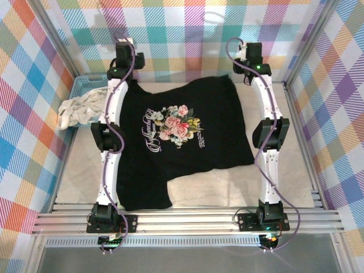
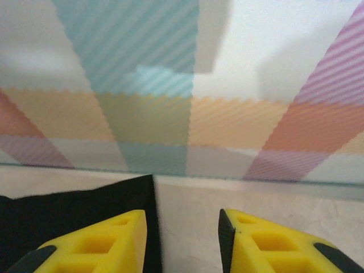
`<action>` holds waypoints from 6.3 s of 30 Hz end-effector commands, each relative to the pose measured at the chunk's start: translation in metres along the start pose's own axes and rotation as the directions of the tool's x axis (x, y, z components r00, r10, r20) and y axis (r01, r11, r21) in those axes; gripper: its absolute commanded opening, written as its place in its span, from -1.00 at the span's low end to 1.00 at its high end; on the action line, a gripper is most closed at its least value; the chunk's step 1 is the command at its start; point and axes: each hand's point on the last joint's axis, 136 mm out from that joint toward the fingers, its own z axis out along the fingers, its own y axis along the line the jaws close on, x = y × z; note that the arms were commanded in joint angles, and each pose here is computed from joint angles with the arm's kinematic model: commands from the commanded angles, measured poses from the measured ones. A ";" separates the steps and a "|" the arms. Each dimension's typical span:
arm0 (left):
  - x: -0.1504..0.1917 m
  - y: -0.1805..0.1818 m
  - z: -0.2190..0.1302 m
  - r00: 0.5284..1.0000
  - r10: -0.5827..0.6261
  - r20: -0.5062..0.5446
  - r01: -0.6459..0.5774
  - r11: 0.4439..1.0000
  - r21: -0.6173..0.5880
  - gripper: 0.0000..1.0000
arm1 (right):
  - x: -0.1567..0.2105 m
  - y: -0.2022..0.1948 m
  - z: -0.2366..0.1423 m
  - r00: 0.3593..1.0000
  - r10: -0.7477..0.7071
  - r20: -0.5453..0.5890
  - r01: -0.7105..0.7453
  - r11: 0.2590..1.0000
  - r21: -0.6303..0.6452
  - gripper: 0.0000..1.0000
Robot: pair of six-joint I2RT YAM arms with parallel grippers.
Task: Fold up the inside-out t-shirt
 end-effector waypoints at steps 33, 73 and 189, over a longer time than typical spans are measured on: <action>0.228 -0.087 -0.276 0.840 -0.216 -0.498 0.390 0.879 0.276 0.65 | 0.402 0.006 -0.240 0.485 0.531 -0.695 -0.437 0.835 0.333 0.22; 0.247 -0.153 -0.125 0.812 -0.043 -0.582 0.229 0.941 0.250 0.81 | 0.278 -0.090 -0.149 0.581 0.712 -0.395 -0.709 0.681 0.185 -0.97; 0.375 -0.109 -0.340 0.666 0.053 -0.744 0.180 0.956 0.229 0.18 | 0.266 -0.027 -0.163 0.629 0.611 -0.481 -0.716 0.697 -0.050 -0.91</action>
